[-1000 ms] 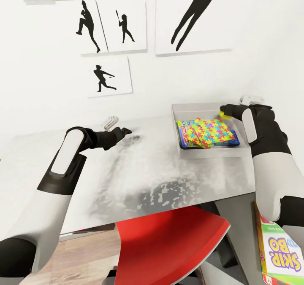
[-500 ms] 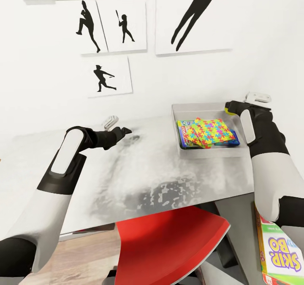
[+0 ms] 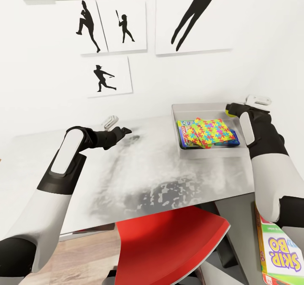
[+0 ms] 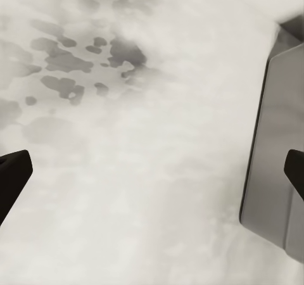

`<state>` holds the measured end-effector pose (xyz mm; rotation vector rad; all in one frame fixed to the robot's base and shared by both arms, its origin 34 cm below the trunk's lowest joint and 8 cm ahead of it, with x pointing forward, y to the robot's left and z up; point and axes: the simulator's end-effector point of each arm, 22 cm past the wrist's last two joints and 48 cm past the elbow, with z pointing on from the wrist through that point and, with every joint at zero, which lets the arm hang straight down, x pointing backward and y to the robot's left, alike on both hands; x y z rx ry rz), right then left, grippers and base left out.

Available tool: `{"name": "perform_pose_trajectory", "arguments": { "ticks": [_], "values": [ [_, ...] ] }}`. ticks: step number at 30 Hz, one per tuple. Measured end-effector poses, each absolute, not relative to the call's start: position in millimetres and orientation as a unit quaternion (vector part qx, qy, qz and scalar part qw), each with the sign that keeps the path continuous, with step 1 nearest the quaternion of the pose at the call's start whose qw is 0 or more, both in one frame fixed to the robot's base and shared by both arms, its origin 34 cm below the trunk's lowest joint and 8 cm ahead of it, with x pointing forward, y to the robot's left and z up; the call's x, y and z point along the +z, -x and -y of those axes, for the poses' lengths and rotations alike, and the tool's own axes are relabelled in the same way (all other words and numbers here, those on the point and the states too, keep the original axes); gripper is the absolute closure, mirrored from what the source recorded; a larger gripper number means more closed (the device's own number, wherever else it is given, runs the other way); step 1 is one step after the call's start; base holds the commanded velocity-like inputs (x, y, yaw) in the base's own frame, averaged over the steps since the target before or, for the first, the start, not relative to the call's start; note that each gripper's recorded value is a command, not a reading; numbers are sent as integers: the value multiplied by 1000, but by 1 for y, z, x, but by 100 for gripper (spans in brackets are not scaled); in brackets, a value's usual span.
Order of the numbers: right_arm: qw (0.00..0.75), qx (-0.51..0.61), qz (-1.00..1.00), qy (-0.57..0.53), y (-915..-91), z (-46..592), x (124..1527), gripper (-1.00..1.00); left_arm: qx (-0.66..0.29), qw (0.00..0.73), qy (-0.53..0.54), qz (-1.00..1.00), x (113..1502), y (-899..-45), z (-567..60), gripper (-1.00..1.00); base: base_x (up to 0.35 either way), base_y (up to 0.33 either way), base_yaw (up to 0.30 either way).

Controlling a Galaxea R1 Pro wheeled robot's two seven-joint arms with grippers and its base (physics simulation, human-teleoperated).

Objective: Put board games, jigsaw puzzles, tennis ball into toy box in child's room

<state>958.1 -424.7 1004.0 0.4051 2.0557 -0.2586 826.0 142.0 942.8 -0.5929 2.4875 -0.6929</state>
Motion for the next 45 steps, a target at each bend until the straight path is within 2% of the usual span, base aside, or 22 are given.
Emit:
{"name": "perform_pose_trajectory", "arguments": {
  "ticks": [45],
  "values": [
    [460, -118, -863, -174, -945, 434, 952, 100, -254, 243, 217, -911, 943, -826, -141, -100, 0, 0, 0]
  ]
}}
